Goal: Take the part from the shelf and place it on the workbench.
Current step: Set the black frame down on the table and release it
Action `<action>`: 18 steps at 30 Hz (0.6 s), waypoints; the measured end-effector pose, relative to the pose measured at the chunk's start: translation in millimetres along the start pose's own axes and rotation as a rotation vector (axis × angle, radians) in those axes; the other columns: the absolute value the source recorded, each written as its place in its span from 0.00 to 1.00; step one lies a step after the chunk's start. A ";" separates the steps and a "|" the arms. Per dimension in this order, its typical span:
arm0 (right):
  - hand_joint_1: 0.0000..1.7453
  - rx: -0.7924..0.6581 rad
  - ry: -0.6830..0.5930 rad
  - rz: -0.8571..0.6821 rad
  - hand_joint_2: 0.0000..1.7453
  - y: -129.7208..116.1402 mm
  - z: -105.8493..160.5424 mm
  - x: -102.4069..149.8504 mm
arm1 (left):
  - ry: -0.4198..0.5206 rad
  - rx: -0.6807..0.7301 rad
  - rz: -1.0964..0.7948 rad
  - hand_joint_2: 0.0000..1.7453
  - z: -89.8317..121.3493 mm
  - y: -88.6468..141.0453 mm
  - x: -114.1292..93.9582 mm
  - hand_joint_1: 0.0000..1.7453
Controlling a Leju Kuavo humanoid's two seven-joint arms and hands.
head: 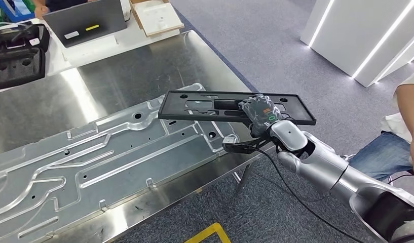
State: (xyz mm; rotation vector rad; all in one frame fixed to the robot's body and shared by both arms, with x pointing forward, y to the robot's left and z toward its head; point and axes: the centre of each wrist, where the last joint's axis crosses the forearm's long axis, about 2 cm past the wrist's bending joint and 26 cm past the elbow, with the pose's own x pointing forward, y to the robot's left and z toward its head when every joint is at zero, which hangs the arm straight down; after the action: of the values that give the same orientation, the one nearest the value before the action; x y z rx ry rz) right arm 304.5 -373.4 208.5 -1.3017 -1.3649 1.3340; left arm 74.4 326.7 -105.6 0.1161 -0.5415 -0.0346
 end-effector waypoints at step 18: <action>0.00 0.083 0.061 -0.054 0.00 21.5 -1.7 -11.8 | 0.004 0.049 -0.007 0.50 0.0 3.7 -0.4 0.00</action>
State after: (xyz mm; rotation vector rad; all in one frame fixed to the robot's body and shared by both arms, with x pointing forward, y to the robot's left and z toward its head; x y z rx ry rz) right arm 310.6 -386.6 188.7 -1.2317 -1.2806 1.2900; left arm 74.0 330.4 -105.4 0.1663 -0.5381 -0.0280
